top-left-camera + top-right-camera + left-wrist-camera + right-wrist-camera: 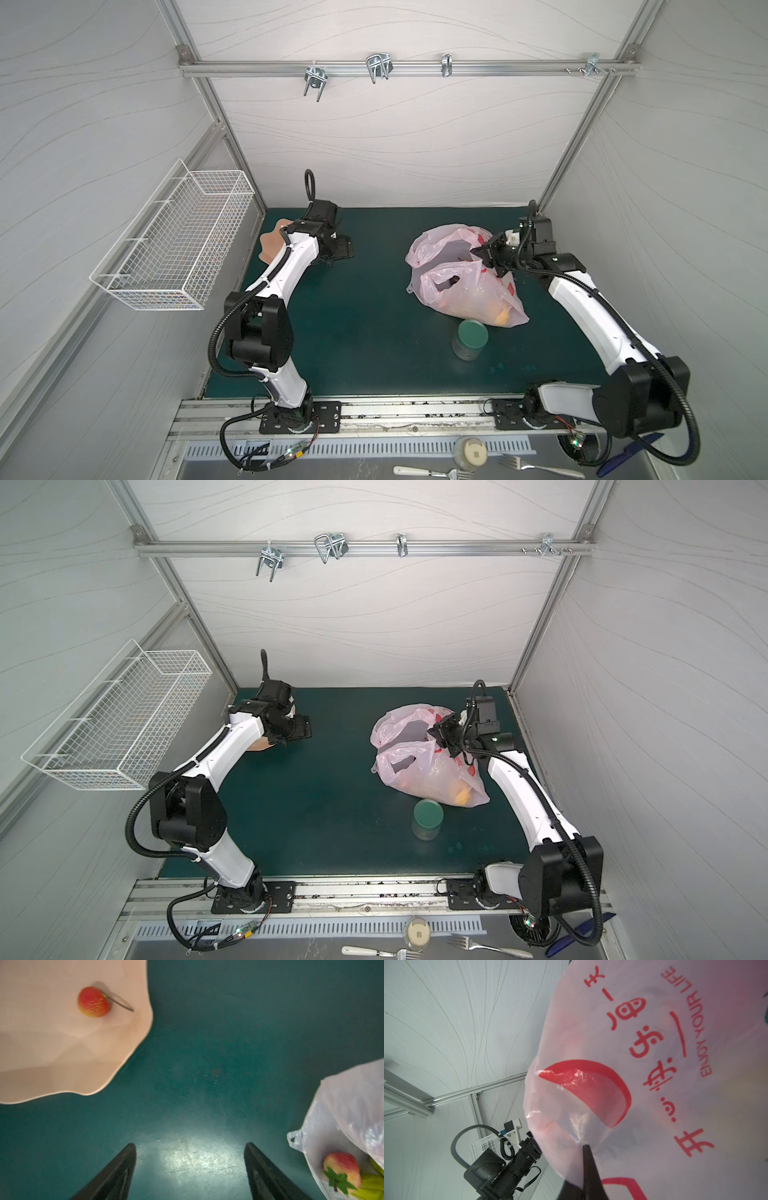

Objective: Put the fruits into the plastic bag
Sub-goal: 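Withdraw the left gripper from the bag back over the bowl, then lower the left gripper onto the strawberry in the bowl, then close the left gripper on the strawberry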

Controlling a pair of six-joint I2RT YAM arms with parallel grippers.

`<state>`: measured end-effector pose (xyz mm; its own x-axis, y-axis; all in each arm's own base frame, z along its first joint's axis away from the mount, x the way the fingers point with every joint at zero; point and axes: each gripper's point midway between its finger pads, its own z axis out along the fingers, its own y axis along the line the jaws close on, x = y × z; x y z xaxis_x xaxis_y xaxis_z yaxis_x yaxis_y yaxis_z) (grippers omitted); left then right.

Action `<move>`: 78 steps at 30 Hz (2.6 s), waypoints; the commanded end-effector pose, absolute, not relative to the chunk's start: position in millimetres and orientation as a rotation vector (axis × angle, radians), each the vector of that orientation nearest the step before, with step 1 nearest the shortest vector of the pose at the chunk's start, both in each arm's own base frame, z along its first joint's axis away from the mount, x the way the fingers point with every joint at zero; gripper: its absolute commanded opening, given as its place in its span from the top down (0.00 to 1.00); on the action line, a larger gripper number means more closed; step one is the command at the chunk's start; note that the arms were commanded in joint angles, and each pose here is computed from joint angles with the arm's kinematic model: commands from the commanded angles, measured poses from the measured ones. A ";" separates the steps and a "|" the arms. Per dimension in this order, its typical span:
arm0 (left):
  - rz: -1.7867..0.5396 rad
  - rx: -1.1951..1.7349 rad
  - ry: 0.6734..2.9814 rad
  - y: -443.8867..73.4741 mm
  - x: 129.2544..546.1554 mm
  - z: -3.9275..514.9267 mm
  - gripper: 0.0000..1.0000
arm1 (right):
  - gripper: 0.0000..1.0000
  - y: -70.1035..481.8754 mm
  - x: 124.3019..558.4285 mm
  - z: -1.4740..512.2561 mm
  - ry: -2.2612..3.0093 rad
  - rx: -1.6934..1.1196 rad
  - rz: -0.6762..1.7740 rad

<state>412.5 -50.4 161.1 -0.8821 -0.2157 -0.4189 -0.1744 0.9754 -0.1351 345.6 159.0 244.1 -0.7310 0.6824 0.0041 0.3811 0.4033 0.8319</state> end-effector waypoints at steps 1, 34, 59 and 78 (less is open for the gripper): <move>-0.054 -0.378 2.662 -23.8 427.9 164.0 0.19 | 1.00 157.0 344.0 247.5 2.310 0.931 1.271; 0.054 -0.584 2.770 89.5 529.3 50.2 0.35 | 1.00 155.7 344.1 235.2 2.363 0.958 1.215; -0.018 -0.569 2.775 88.0 547.0 37.6 0.49 | 1.00 168.3 348.9 231.4 2.395 0.942 1.188; -0.141 -0.533 2.653 71.2 534.2 109.1 0.69 | 1.00 169.8 347.6 236.8 2.377 0.923 1.206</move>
